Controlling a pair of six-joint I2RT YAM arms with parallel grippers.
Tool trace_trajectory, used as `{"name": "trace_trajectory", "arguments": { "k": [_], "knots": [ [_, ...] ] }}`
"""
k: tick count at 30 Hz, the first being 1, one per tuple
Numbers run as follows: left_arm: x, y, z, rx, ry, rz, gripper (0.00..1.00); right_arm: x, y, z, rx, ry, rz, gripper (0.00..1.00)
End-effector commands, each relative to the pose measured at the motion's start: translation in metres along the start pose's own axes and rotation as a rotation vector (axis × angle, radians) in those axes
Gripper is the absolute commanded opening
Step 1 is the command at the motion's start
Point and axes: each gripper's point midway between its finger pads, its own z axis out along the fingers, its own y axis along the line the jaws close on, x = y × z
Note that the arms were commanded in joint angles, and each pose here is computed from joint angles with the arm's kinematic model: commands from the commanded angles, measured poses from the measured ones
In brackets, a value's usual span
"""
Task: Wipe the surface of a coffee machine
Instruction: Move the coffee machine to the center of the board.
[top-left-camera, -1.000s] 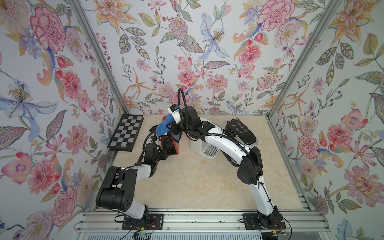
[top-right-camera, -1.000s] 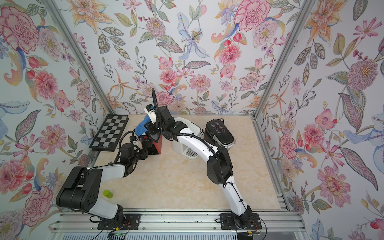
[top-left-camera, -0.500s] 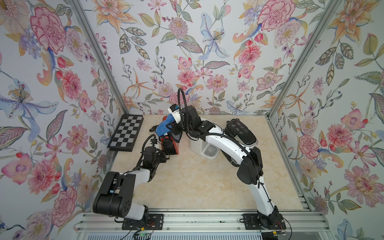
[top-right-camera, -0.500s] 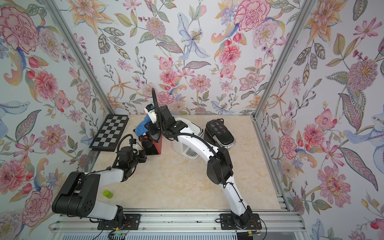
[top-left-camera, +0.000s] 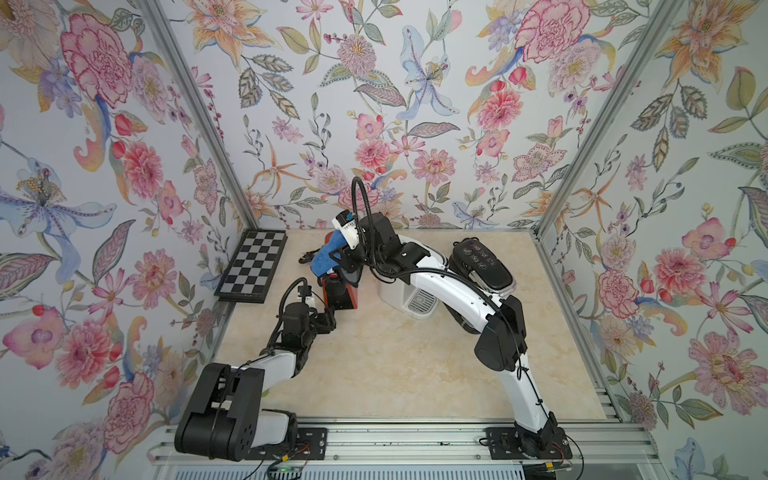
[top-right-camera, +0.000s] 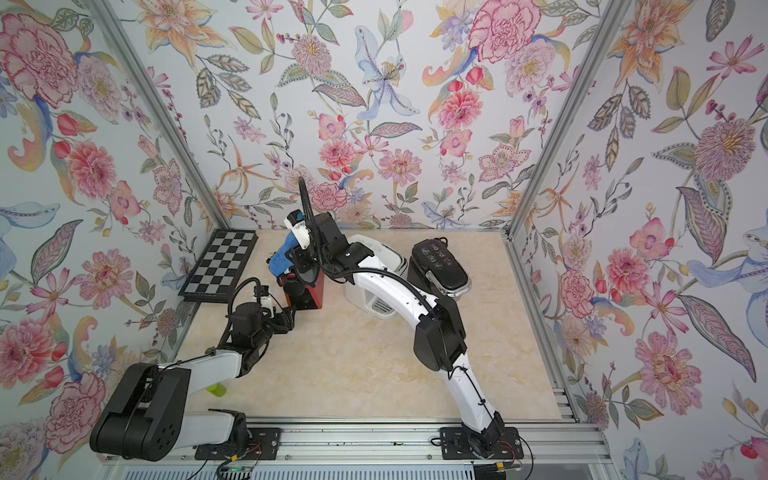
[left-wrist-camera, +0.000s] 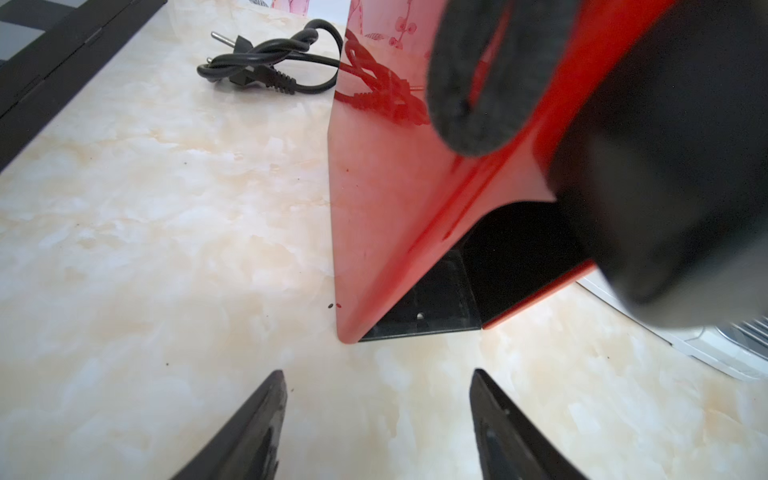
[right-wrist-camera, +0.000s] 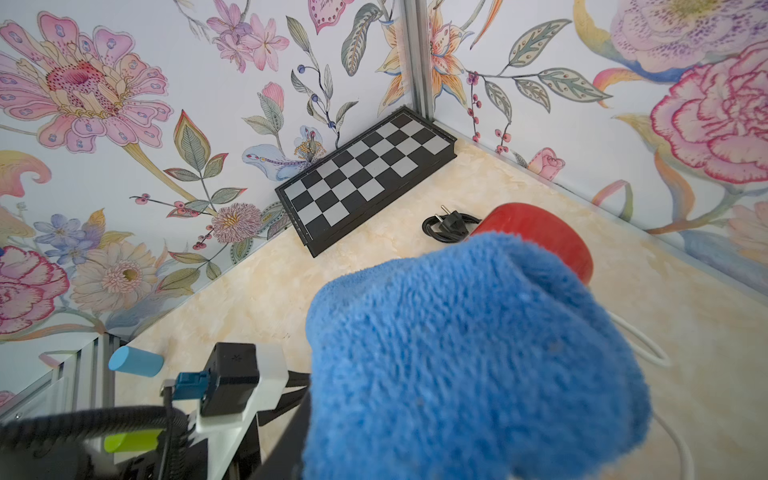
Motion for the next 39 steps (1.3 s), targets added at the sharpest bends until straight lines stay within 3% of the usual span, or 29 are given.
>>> {"name": "trace_trajectory", "arguments": {
  "k": [1,12,18,21,25,28,32,39],
  "knots": [
    [-0.016,-0.006,0.007,0.041,-0.061,0.029,0.74,-0.026,0.009,-0.024,-0.009,-0.053,-0.017,0.36],
    [-0.049,0.012,0.024,-0.081,-0.195,-0.046,0.73,-0.023,0.005,-0.033,-0.016,-0.042,-0.003,0.36],
    [-0.042,0.005,0.047,-0.086,-0.158,-0.052,0.69,-0.022,-0.002,-0.034,-0.021,-0.038,0.005,0.36],
    [-0.042,0.008,0.052,-0.096,-0.161,-0.065,0.63,-0.021,-0.007,-0.036,-0.021,-0.035,0.017,0.36],
    [-0.045,0.005,0.058,-0.094,-0.169,-0.067,0.45,-0.022,-0.01,-0.039,-0.029,-0.035,0.028,0.36],
    [-0.044,0.003,0.064,-0.091,-0.158,-0.062,0.4,-0.023,-0.011,-0.04,-0.03,-0.036,0.029,0.36],
    [-0.039,0.0,0.068,-0.07,-0.15,-0.075,0.26,-0.023,-0.011,-0.04,-0.033,-0.037,0.032,0.36],
    [-0.025,-0.005,0.06,-0.033,-0.137,-0.092,0.18,-0.024,-0.015,-0.046,-0.029,-0.037,0.035,0.36]
  ]
}}
